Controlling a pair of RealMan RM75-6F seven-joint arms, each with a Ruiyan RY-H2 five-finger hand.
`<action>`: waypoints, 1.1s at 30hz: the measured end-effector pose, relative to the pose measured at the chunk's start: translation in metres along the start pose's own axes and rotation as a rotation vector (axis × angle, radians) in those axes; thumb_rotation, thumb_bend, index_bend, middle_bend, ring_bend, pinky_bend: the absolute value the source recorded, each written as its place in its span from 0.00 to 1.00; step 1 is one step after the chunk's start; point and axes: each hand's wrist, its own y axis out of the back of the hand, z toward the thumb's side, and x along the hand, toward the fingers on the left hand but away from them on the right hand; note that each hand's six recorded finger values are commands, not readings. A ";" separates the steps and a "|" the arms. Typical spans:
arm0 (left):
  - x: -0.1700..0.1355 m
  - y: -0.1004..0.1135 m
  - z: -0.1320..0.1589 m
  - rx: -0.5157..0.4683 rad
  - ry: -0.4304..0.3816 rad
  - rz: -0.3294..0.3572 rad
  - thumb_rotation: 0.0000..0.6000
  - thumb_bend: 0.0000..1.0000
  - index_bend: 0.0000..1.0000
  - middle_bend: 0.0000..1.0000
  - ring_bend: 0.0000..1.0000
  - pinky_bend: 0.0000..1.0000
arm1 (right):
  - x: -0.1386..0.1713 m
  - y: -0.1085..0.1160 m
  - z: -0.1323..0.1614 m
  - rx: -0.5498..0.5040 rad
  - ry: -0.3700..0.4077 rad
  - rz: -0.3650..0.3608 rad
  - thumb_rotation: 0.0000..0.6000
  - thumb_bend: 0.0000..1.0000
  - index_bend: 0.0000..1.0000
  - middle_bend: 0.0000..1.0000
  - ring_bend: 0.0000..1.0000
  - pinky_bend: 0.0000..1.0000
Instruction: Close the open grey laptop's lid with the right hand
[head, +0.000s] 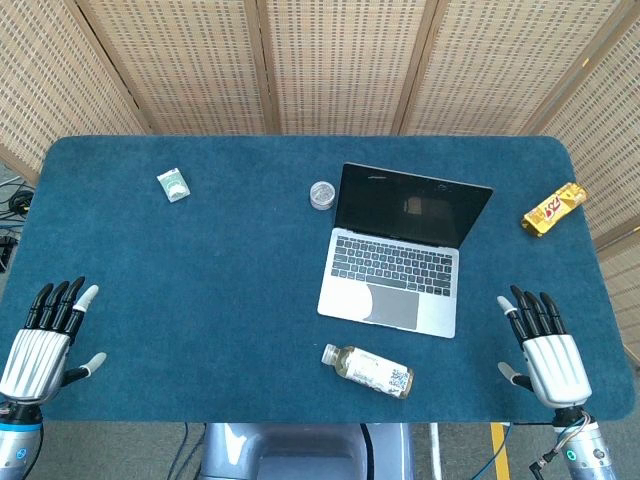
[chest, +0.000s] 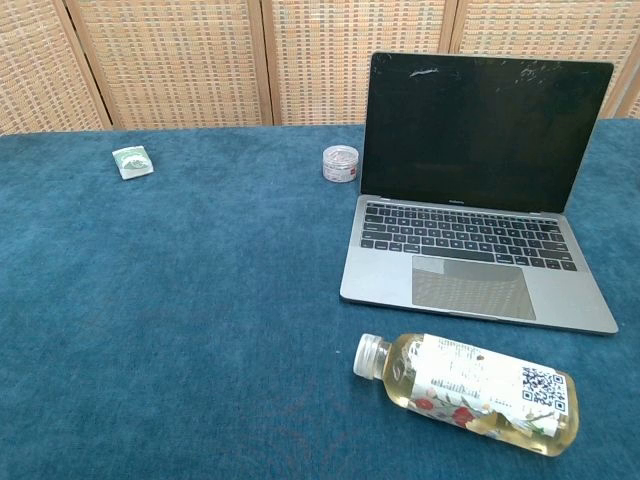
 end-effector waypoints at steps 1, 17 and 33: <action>0.000 0.000 0.000 0.000 0.000 0.000 1.00 0.00 0.00 0.00 0.00 0.00 | 0.000 0.000 0.000 0.000 0.000 0.000 1.00 0.00 0.05 0.00 0.00 0.00; -0.002 0.002 0.002 -0.001 -0.007 0.006 1.00 0.00 0.00 0.00 0.00 0.00 | 0.001 0.002 0.000 0.004 0.000 -0.008 1.00 0.00 0.05 0.00 0.00 0.00; -0.002 0.002 0.003 -0.005 -0.010 0.007 1.00 0.00 0.00 0.00 0.00 0.00 | 0.001 0.001 -0.001 0.004 -0.005 -0.002 1.00 0.00 0.05 0.00 0.00 0.00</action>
